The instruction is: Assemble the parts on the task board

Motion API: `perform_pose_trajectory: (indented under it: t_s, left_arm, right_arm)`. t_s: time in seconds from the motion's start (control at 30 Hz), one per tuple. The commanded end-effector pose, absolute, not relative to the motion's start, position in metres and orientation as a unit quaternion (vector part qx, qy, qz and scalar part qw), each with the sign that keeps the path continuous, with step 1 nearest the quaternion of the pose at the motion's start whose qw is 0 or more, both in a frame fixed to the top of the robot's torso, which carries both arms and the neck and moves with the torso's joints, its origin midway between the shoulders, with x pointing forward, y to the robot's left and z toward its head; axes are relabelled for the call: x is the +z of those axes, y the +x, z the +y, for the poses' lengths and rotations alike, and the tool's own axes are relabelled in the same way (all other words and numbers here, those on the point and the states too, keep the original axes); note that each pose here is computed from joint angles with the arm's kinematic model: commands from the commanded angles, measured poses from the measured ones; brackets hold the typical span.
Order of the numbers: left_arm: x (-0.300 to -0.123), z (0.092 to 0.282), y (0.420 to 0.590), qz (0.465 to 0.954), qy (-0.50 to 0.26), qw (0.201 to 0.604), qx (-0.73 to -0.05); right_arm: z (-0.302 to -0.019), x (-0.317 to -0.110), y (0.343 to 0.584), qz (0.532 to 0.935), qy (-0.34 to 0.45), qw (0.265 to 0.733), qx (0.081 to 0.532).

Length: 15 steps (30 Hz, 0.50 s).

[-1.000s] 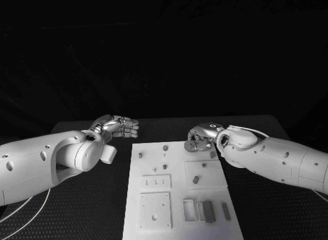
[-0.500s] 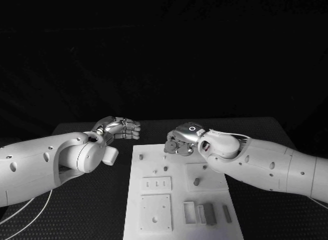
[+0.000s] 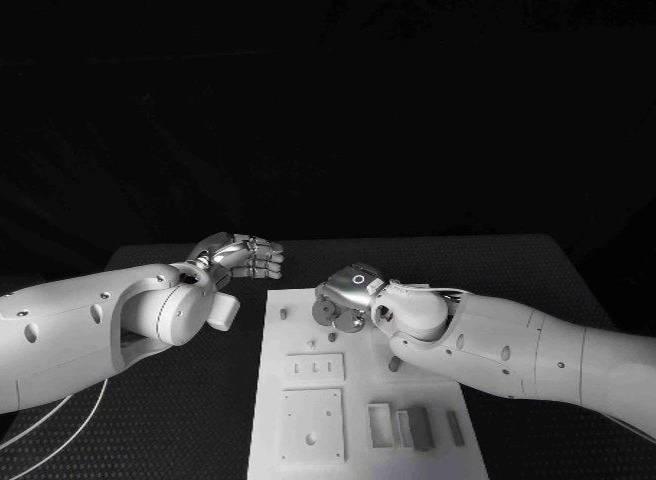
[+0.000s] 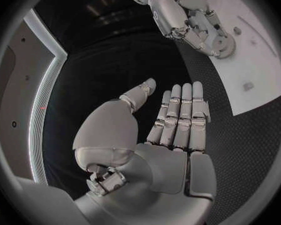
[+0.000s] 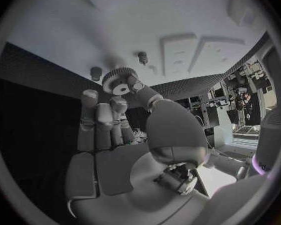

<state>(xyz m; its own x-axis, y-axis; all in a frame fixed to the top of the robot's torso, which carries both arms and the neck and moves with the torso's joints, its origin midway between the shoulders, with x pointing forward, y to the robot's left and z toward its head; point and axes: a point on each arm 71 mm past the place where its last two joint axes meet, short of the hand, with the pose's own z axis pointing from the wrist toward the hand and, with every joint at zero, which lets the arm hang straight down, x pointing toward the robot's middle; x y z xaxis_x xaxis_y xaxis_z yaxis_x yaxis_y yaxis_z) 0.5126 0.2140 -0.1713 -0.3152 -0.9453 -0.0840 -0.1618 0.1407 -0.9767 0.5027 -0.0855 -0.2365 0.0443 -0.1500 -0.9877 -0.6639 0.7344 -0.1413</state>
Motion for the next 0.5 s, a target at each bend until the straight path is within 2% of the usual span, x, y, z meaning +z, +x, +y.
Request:
perform_pose_trajectory:
  t_s: [0.03, 0.5]
  left_arm:
    - [-0.1694, 0.2138, 0.5134, 0.64, -0.426, 0.4, -0.498]
    - [-0.1694, 0.2106, 0.5134, 0.641, -0.424, 0.397, -0.501]
  right_arm:
    - [-0.0841, -0.2383, 0.5029, 0.657, -0.319, 0.657, 0.188]
    - [-0.0824, -0.2436, 0.5072, 0.66, -0.323, 0.655, 0.178]
